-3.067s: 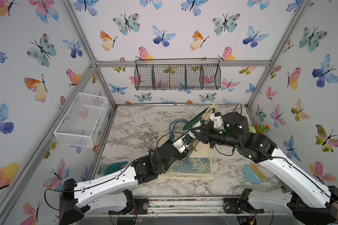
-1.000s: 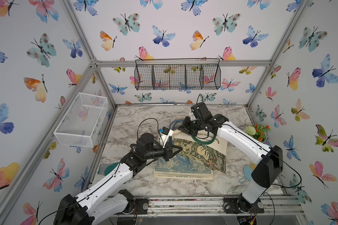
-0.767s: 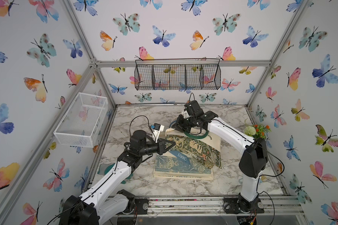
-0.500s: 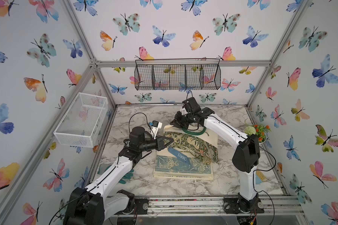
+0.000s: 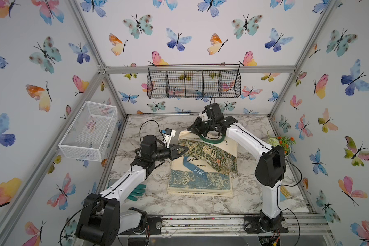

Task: Put away the canvas bag
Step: Place the canvas bag at the center of the board.

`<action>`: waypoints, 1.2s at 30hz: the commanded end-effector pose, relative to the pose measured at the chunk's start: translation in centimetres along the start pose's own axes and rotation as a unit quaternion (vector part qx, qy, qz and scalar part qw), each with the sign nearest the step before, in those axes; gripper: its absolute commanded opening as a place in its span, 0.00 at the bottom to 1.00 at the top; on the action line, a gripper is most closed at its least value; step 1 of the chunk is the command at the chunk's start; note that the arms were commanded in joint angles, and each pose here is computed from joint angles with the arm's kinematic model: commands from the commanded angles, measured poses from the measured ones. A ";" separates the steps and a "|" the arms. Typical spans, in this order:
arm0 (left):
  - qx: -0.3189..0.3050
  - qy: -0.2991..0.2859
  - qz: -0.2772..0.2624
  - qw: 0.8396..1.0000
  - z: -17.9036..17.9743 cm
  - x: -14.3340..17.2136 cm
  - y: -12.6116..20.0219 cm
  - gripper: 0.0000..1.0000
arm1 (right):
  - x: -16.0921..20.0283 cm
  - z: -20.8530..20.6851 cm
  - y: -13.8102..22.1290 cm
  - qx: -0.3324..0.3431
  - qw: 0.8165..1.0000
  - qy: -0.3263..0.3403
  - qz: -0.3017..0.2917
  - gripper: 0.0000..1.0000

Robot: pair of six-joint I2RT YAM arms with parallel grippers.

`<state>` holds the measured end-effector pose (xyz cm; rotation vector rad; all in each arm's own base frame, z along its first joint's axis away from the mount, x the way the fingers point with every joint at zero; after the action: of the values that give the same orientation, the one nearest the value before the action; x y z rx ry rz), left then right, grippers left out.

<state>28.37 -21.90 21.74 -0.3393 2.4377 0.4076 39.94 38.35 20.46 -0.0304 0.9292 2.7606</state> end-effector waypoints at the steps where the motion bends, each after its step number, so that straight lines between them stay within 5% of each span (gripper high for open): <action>1: -0.072 -0.006 -0.073 0.995 3.1 -0.5 2.2 0.00 | -1.2 -10.1 -2.3 0.107 0.993 -0.054 -0.014 0.02; 9: -0.127 0.069 -0.063 0.987 5.6 5.0 4.1 0.00 | 1.1 -11.7 -2.4 0.104 0.993 -0.058 0.010 0.03; 13: -0.158 0.064 -0.072 0.983 5.8 5.6 5.2 0.05 | 1.7 -11.5 -3.0 0.082 0.995 -0.048 0.032 0.24; 15: -0.156 0.069 -0.074 0.983 5.6 6.0 5.4 0.13 | 1.7 -11.1 -3.2 0.067 0.996 -0.039 0.039 0.32; 18: -0.149 0.074 -0.070 0.984 5.3 6.4 5.6 0.46 | 0.8 -9.3 -2.7 0.037 0.998 -0.014 0.041 0.47; 20: -0.150 0.071 -0.071 0.984 4.7 6.2 5.8 0.53 | -0.3 -7.4 -1.4 0.012 0.999 0.013 0.033 0.55; 26: -0.210 0.027 -0.130 0.969 2.4 2.6 8.8 0.58 | -2.5 -2.1 6.0 -0.074 0.995 0.073 -0.002 0.59; 31: -0.221 -0.007 -0.158 0.962 0.1 0.2 10.1 0.58 | -2.0 -3.2 11.4 -0.079 0.993 0.074 -0.044 0.61; 36: -0.191 -0.011 -0.168 0.967 -0.9 -0.8 9.4 0.56 | 1.2 -6.3 12.1 -0.082 0.994 0.064 -0.035 0.61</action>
<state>25.04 -13.52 25.34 -0.8841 2.2104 0.7047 37.50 25.23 26.25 -0.3403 0.6707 2.7252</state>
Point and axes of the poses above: each gripper's point midway between its finger pads, its own y axis back along the fingers, its own z axis along the line the jaws close on, x = y × z, the point moved 1 cm from there along y, back along the fingers, and after that the axes turned 2 degrees about y, right-handed, at the moved point
